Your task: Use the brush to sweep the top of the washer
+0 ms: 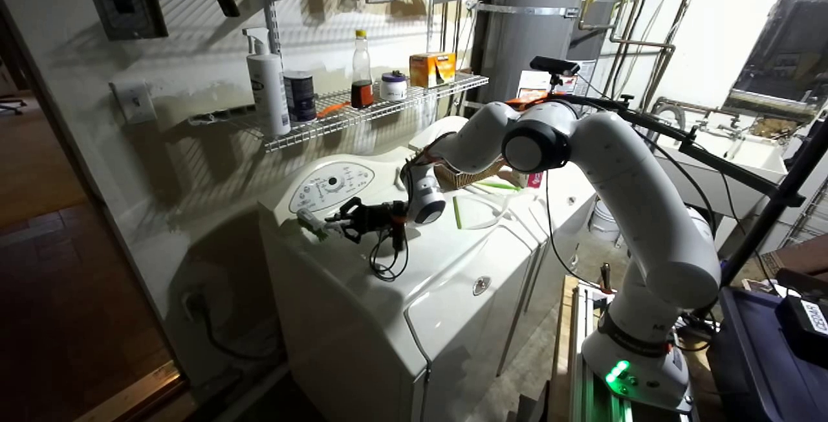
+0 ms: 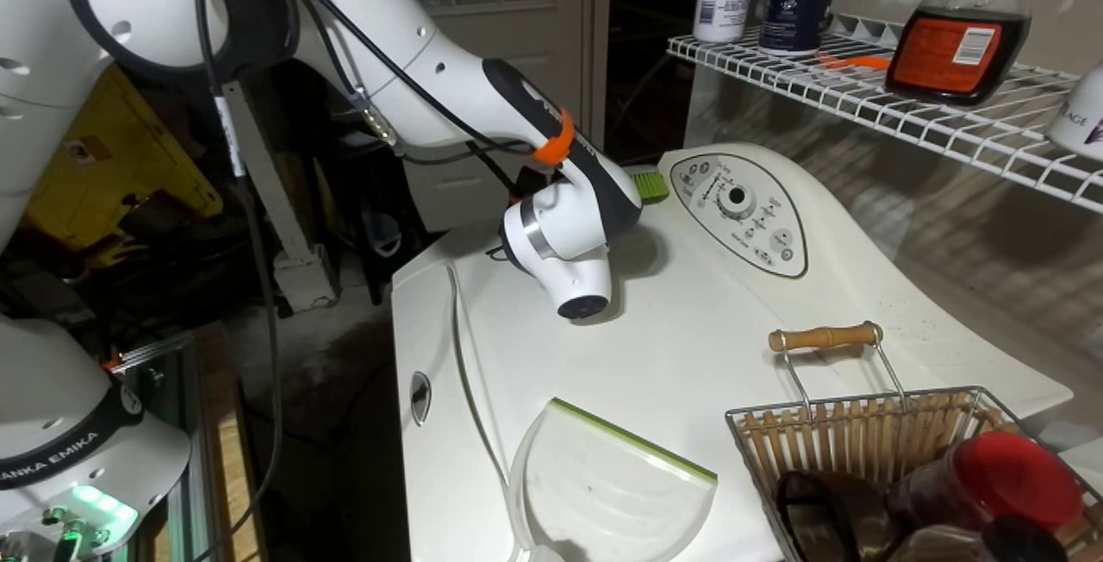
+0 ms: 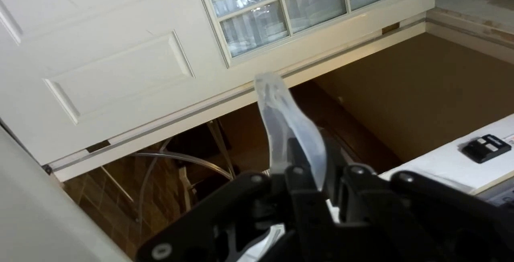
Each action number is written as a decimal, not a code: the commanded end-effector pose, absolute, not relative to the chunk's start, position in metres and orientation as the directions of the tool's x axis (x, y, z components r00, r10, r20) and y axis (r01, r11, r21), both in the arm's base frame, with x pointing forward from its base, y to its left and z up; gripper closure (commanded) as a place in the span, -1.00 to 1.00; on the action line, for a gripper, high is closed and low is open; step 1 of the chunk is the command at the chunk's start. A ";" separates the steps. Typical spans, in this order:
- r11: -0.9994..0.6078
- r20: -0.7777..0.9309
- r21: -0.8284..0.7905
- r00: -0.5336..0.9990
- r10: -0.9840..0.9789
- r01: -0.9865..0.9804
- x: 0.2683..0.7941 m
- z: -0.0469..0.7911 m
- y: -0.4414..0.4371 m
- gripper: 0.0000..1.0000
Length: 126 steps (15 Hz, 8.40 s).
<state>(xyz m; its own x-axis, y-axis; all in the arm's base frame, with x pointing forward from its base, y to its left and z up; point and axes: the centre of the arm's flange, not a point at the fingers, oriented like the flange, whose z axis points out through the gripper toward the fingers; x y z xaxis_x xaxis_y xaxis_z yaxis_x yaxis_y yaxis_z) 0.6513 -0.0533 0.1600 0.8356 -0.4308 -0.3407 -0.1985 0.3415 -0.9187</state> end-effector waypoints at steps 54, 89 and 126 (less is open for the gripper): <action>0.457 -0.549 -0.798 0.162 -0.820 -0.393 0.476 0.180 -0.288 0.93; 0.083 -0.334 -0.918 0.644 -0.689 -0.388 0.481 0.418 -0.141 -0.96; -0.572 0.230 -0.446 0.529 -0.817 -0.689 0.538 0.371 -0.042 -1.00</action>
<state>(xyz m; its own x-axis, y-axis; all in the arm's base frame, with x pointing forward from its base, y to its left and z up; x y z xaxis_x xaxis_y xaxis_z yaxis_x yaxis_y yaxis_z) 0.5422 -0.0558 0.3717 0.5274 -0.8375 0.1430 -0.6579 -0.5090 -0.5550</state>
